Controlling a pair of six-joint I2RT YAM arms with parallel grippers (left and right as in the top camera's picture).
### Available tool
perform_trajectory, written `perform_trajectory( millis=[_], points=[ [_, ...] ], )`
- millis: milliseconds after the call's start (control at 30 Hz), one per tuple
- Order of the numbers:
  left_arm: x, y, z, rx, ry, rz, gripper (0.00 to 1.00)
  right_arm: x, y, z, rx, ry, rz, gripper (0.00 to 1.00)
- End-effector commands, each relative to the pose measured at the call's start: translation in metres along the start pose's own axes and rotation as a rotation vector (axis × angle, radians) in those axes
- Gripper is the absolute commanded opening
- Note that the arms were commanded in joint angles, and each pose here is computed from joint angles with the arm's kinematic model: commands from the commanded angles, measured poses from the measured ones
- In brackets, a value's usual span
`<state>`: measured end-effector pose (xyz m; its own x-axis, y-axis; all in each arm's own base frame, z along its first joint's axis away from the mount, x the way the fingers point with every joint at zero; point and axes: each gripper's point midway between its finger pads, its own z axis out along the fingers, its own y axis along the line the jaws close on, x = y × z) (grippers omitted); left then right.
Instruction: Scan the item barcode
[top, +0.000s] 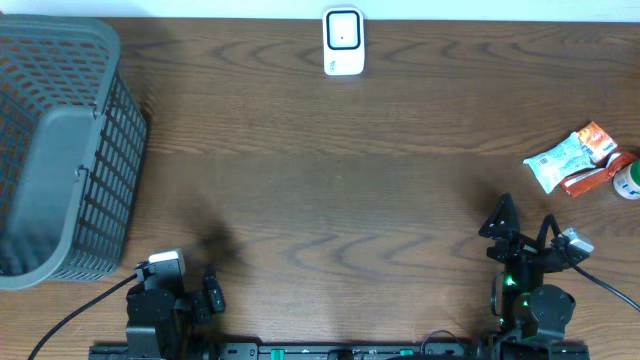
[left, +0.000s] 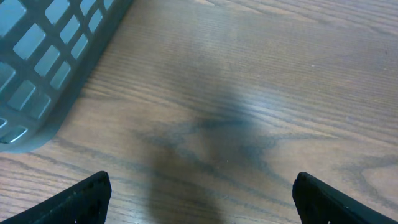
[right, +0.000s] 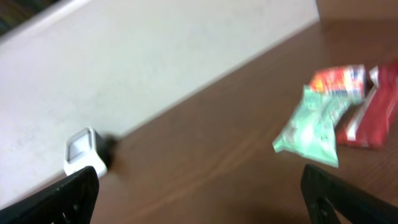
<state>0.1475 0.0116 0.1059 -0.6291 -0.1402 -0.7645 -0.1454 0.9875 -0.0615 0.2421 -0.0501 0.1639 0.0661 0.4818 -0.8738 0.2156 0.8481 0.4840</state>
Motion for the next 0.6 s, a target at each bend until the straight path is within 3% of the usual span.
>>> perform_trajectory(
  millis=[0,167,333,567],
  points=[
    [0.001,0.001,0.000,-0.006,0.004,-0.010,0.94,0.005,-0.001,-0.001,0.004,0.016,0.009,0.99],
    [0.001,0.001,0.000,-0.006,0.004,-0.010,0.94,0.018,0.021,-0.003,-0.080,0.063,-0.029,0.99],
    [0.001,0.001,0.000,-0.006,0.004,-0.010,0.94,0.025,0.036,-0.006,-0.152,0.062,-0.433,0.99],
    [0.001,0.001,0.000,-0.006,0.004,-0.010,0.94,0.027,0.036,-0.006,-0.164,0.062,-0.539,0.99]
  ],
)
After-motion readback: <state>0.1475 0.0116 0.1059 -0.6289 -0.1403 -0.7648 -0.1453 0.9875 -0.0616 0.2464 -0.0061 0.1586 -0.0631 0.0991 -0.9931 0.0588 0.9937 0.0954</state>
